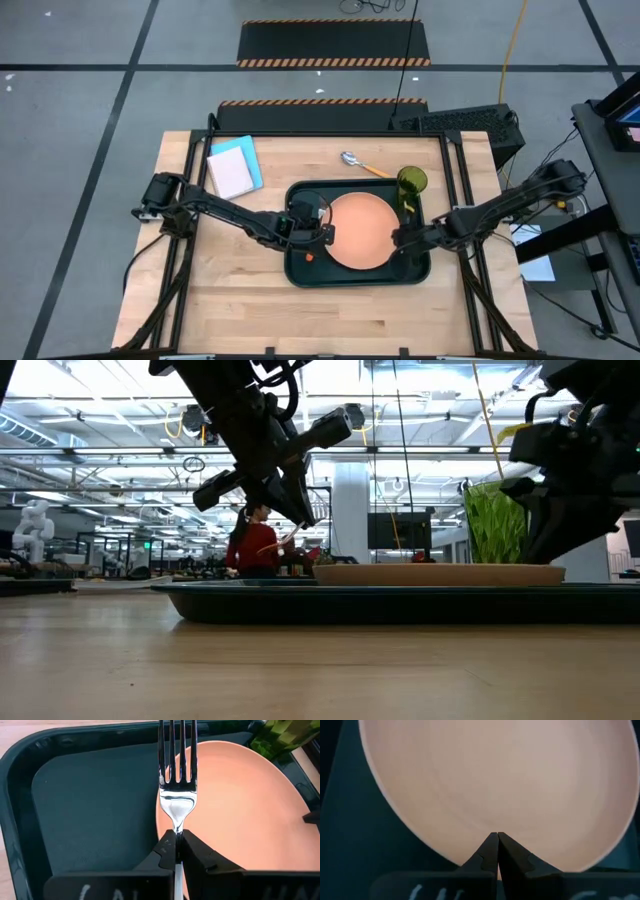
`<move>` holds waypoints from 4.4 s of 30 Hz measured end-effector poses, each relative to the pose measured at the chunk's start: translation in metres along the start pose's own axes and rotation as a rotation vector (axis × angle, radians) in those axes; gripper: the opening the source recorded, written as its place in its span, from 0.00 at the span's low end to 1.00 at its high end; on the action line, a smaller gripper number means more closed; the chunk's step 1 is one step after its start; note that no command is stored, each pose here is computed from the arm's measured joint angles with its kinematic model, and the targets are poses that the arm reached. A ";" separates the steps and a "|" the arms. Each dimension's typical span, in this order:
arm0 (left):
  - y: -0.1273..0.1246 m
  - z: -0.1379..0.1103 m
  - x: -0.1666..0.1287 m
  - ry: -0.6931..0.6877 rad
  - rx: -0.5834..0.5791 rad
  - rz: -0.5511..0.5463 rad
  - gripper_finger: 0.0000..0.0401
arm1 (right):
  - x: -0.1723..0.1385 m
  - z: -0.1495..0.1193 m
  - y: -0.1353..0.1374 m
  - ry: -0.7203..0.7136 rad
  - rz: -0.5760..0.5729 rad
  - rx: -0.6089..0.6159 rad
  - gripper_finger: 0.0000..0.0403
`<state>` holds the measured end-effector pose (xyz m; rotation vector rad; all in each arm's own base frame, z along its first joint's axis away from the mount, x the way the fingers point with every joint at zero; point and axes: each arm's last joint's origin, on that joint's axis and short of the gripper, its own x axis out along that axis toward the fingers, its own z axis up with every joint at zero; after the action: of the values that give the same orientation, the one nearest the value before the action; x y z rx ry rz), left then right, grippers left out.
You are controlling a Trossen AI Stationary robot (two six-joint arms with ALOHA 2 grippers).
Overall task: Pick and place plate/cup/fork/spoon on tray
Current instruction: Put the orange fork on the green tray to the left of the orange plate, then put the orange spoon on the green tray to the left of the orange fork
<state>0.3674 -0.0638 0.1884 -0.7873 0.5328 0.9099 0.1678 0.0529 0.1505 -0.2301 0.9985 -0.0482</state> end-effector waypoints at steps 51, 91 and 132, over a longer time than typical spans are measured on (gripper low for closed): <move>-0.001 -0.015 0.011 0.026 -0.093 0.003 0.05 | -0.046 -0.003 -0.023 -0.232 0.070 0.103 0.00; 0.014 -0.023 0.056 0.064 -0.250 0.125 0.23 | -0.048 -0.003 -0.024 -0.243 0.068 0.065 0.00; 0.041 0.149 -0.024 -0.155 0.639 0.030 0.26 | -0.048 0.125 -0.119 -0.352 -0.479 0.147 0.13</move>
<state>0.3326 0.0569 0.2809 -0.1302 0.6517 0.7557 0.2543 -0.0349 0.2804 -0.3258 0.5702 -0.4998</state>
